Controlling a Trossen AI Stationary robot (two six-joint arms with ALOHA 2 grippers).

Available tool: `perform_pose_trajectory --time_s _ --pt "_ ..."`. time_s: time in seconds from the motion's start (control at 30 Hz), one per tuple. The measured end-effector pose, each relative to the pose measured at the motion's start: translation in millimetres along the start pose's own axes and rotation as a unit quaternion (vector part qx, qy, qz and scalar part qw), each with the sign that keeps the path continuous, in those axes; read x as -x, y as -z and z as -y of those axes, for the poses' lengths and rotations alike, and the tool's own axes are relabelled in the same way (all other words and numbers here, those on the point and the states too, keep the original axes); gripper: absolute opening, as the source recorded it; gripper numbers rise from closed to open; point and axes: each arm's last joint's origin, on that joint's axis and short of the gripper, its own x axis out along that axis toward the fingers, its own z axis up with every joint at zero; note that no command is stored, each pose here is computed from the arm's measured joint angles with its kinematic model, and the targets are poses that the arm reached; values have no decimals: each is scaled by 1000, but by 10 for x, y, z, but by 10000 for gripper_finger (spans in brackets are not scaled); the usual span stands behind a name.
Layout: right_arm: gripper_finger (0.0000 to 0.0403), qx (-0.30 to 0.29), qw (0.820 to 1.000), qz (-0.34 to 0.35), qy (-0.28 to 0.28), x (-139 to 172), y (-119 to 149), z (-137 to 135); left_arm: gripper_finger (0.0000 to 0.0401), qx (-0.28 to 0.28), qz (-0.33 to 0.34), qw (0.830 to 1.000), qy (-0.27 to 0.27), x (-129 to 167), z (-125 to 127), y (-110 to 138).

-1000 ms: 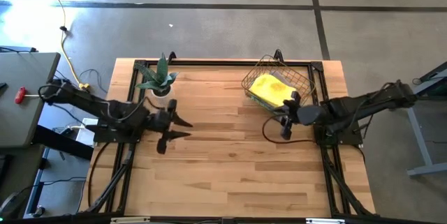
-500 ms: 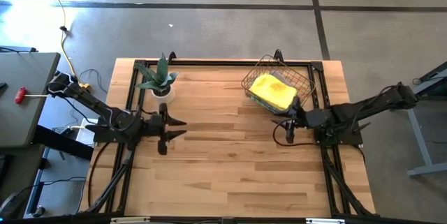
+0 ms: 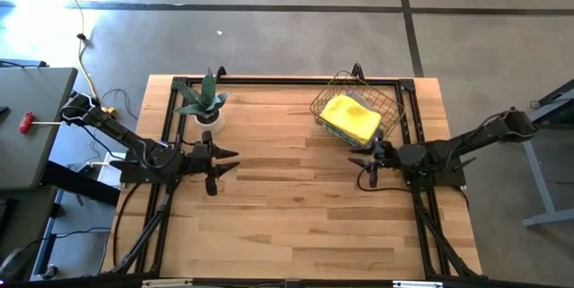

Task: Fold microfiber towels
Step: Return to Home Position

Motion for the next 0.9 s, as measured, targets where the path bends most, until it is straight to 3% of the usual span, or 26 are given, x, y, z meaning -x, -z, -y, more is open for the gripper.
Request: perform_pose_trajectory --time_s 0.17,0.37,0.5,0.6,0.73,0.9 --pt "124 -8 999 40 -6 49 147 51 129 -3 -4 1000 -2 -2 -1 10" --pt "124 -9 999 43 -7 76 163 67 129 -4 -5 1000 2 -2 0 12" --pt "124 -47 998 38 -8 78 173 70 129 -4 -5 1000 3 -2 1 12" --pt "124 -78 996 19 -48 78 190 48 129 -4 -5 1000 3 -2 1 12" --pt "124 -76 989 -16 -127 82 236 5 129 -4 -5 1000 3 -2 2 11" --pt "124 -74 977 3 -201 101 175 -42 129 -4 -5 1000 3 -2 2 11"
